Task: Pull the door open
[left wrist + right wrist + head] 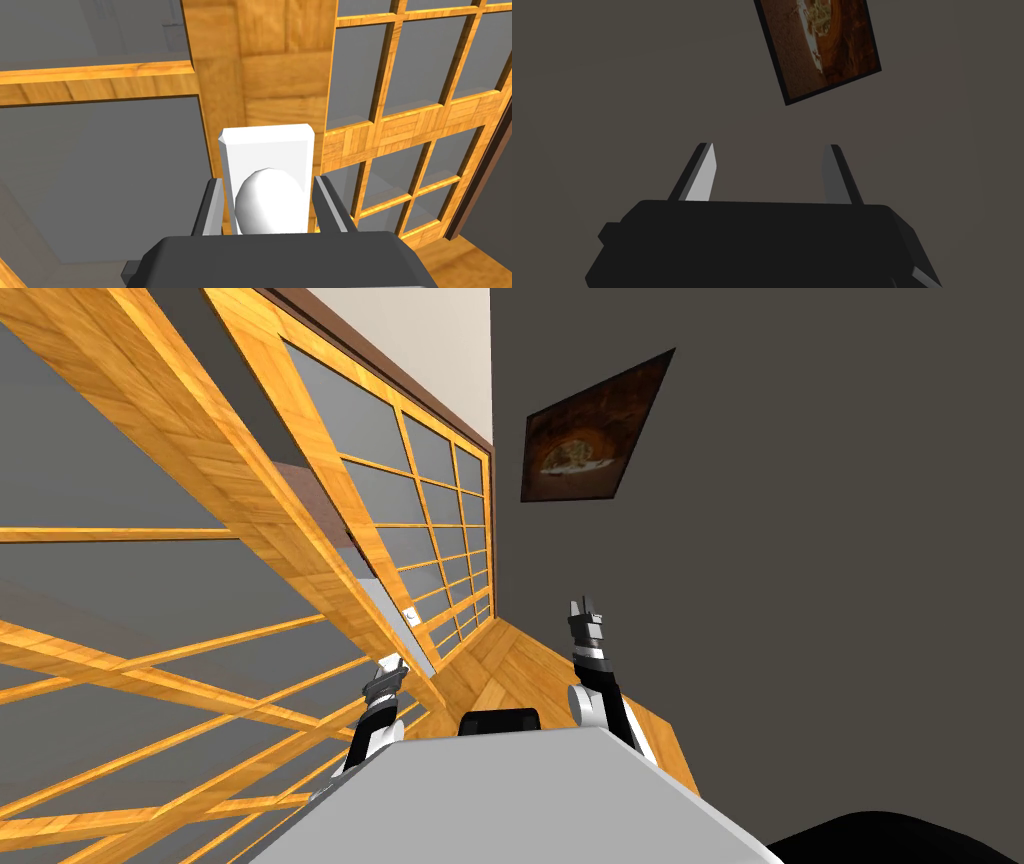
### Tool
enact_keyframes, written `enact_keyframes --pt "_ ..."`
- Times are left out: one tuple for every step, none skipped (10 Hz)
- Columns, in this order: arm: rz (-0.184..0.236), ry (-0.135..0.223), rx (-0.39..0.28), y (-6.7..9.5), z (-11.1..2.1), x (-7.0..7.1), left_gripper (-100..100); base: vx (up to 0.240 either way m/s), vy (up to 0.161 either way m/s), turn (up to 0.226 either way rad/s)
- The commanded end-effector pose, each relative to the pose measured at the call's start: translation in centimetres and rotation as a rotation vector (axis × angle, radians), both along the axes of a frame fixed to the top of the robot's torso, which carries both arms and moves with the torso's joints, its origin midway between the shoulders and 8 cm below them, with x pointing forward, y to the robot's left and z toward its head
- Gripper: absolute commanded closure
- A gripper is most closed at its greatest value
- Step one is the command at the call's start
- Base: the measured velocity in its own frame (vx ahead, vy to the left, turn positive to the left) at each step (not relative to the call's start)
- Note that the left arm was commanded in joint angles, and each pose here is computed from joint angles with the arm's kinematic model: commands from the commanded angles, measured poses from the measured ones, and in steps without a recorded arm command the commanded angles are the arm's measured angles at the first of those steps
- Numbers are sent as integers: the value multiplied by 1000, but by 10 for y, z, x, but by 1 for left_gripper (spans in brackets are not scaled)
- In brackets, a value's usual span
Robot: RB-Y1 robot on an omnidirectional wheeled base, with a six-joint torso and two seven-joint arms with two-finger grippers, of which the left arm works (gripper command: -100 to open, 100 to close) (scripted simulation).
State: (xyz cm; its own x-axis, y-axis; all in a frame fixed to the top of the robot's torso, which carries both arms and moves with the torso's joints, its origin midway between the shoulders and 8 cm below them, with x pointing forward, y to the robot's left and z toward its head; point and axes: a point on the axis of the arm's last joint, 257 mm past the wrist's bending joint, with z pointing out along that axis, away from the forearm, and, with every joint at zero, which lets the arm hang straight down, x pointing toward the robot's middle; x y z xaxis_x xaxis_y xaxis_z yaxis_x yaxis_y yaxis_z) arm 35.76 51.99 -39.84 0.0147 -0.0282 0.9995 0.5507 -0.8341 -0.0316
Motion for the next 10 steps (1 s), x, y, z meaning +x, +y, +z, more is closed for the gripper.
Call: enact_keyframes --pt "-1 1 0 -1 0 0 100 -24 -3 -10" --pt "-1 1 0 -1 0 0 100 -14 1 -10" --pt "-1 1 0 -1 0 0 100 -6 1 -3" --pt "-1 1 0 -1 0 0 100 0 0 0" --pt "-1 1 0 -1 0 0 100 0 0 0" --pt "-28 -1 -4 -8 0 5 100 -138 -3 -57" --pt "-36 -2 -5 -10 0 7 100 -226 -10 -73" --pt "-51 -4 -7 -14 0 9 100 -226 -16 -69" --pt "-78 -6 -12 -21 1 13 100 -261 -39 -80" --pt "-95 -8 -15 -26 1 15 100 -239 -23 -57"
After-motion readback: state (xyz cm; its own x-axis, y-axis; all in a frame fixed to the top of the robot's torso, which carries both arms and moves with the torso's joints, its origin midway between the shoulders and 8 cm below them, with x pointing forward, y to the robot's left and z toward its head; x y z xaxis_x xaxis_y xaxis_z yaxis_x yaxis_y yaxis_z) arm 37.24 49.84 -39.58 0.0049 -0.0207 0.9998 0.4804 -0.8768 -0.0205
